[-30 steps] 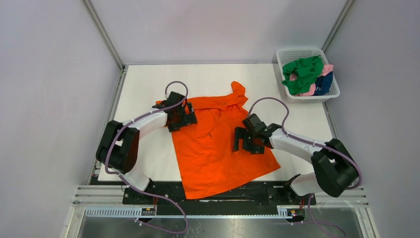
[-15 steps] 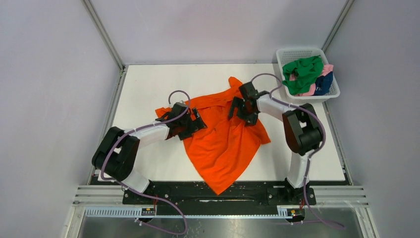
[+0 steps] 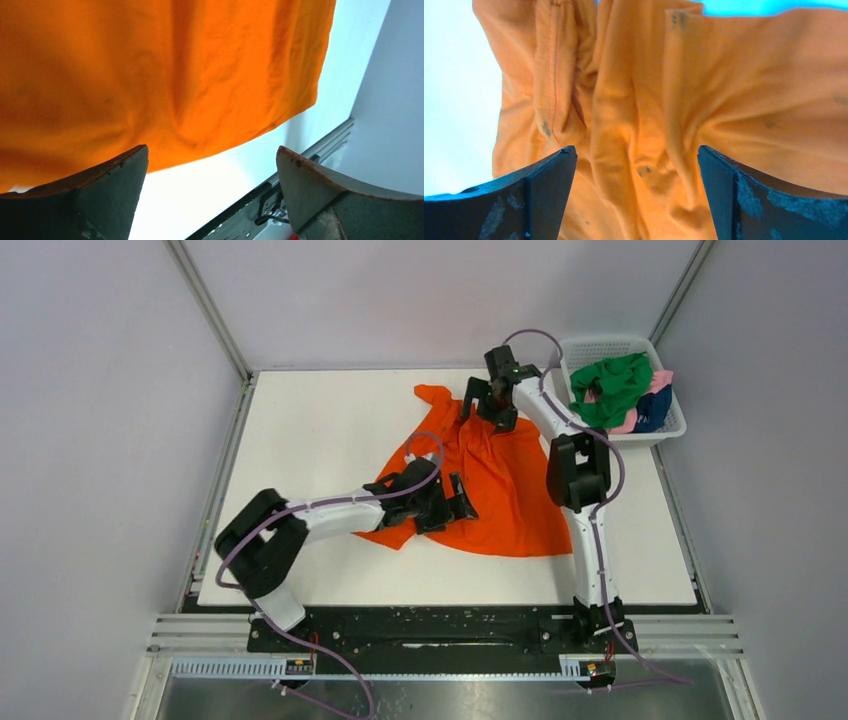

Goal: Fold and stack the t-shirts
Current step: Flatten out the tshirt

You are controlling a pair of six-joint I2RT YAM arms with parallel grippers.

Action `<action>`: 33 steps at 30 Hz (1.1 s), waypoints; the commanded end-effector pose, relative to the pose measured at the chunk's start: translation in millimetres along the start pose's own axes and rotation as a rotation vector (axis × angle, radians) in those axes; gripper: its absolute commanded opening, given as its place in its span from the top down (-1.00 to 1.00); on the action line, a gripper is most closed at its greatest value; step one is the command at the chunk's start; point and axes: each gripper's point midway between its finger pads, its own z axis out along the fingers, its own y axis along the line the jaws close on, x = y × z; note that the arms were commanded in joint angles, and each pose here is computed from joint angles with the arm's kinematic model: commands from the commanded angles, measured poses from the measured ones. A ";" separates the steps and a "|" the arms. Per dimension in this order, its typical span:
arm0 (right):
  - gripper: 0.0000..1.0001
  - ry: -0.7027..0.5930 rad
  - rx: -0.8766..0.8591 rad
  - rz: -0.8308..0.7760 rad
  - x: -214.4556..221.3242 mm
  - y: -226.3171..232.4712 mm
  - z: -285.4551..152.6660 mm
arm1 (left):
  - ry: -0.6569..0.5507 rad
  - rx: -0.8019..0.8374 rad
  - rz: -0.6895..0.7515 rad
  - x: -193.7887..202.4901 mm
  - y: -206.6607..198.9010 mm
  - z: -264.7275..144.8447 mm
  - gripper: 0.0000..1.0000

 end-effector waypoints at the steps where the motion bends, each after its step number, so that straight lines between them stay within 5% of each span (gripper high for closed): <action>1: -0.99 -0.101 0.070 -0.091 -14.4 -7.9 -86.0 | -0.200 -0.071 0.081 -26.0 9.0 -61.3 -0.98; 7: -0.99 -0.254 0.093 -0.018 28.2 -45.1 -147.6 | -0.455 -0.306 0.062 -38.3 78.1 -151.7 -0.98; 13: -0.99 -0.274 0.111 0.056 105.2 -92.1 -182.6 | -0.560 -0.456 -0.015 -34.2 143.4 -200.7 -0.98; 24: -0.99 -0.306 0.043 0.137 175.3 -123.0 -203.6 | -0.440 -0.484 -0.111 -41.6 193.1 -172.9 -0.85; 33: -0.99 -0.257 0.084 0.109 186.8 -132.7 -193.9 | -0.345 -0.507 -0.069 -73.4 180.0 -136.5 -0.75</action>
